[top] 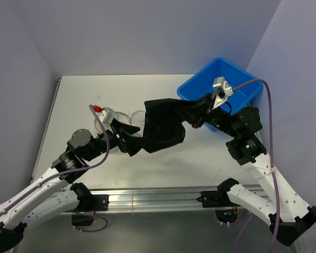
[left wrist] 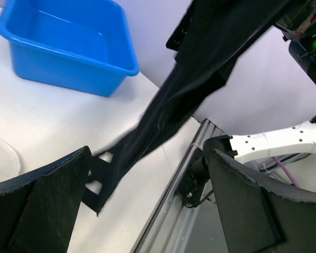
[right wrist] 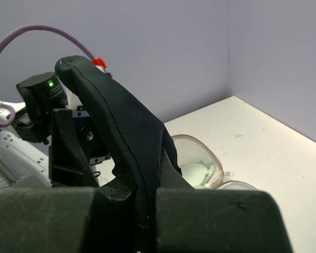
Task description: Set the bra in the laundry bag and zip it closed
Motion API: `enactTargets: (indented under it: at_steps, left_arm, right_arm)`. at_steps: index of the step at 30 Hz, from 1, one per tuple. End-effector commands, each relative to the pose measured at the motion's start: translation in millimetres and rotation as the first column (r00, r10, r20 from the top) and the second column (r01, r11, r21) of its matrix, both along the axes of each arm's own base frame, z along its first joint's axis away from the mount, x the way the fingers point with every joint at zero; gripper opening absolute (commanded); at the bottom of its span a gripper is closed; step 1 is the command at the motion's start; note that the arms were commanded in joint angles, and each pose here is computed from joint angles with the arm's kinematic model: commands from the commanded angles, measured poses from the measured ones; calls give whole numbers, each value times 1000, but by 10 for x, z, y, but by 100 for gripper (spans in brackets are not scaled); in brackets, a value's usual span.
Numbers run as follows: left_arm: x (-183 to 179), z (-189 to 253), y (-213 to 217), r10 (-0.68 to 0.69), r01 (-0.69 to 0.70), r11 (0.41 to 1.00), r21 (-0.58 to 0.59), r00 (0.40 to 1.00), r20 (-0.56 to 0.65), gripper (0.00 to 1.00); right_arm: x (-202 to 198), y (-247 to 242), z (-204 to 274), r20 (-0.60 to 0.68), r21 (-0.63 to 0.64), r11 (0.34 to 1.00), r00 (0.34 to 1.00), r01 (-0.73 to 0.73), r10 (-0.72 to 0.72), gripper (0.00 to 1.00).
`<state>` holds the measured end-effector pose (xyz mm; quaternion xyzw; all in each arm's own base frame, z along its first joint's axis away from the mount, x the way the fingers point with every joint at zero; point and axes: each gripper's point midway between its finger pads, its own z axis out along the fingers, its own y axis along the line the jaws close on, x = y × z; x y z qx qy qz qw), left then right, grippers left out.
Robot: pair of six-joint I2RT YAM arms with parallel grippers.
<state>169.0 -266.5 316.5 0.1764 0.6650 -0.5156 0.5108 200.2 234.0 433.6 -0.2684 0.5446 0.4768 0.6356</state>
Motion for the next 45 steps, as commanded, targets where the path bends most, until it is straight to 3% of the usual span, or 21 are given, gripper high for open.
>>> enactTargets:
  at_steps: [1,10,13,14,17,18,21,29,32,33,35,36,39,45]
  left_arm:
    - [96,165,106,76,-77,997,11,996,51,99]
    - [-134,253,-170,-128,131,991,-38,989,81,99]
    - [-142,249,-234,-154,158,987,-39,985,75,93]
    - [-135,250,-253,-159,162,986,-38,985,72,89]
    - [-114,285,-282,-159,163,985,-56,985,64,48]
    - [-109,312,-284,-155,159,985,-66,986,63,28]
    - [-69,324,-295,-141,144,986,-83,989,37,0]
    - [83,363,-297,-85,81,992,-99,996,-41,0]
    - [175,387,-264,-64,57,994,-98,996,-68,0]
    - [197,403,-254,-64,56,993,-102,995,-74,0]
    - [286,445,-223,-54,43,992,-116,994,-96,0]
    - [290,459,-221,-65,53,992,-118,993,-100,0]
    - [361,494,-186,-58,44,991,-123,992,-114,0]
    - [399,510,-122,-22,10,995,-101,993,-120,0]
  right_arm:
    - [-173,-2,330,78,54,997,995,-63,59,0]
    - [-141,60,307,58,67,993,994,-94,90,0]
    - [-133,63,290,55,69,993,994,-93,89,0]
    - [-130,67,282,54,68,993,994,-95,91,0]
    - [-133,47,284,63,71,994,995,-83,79,0]
    - [-128,44,264,61,69,995,995,-79,75,0]
    - [-165,15,272,83,59,996,994,-72,67,0]
    - [-587,-134,355,196,15,993,974,-116,111,1]
    - [-837,-150,189,194,-11,980,961,-198,197,13]
    - [-896,-147,142,188,-15,975,957,-222,221,26]
    - [-1006,-156,-19,155,-26,965,952,-263,264,42]
    - [-1017,-157,-97,129,-26,964,955,-266,267,56]
    - [-1015,-193,-364,55,-32,970,969,-240,241,78]
    - [-792,-276,-594,-13,-40,994,995,-100,100,91]
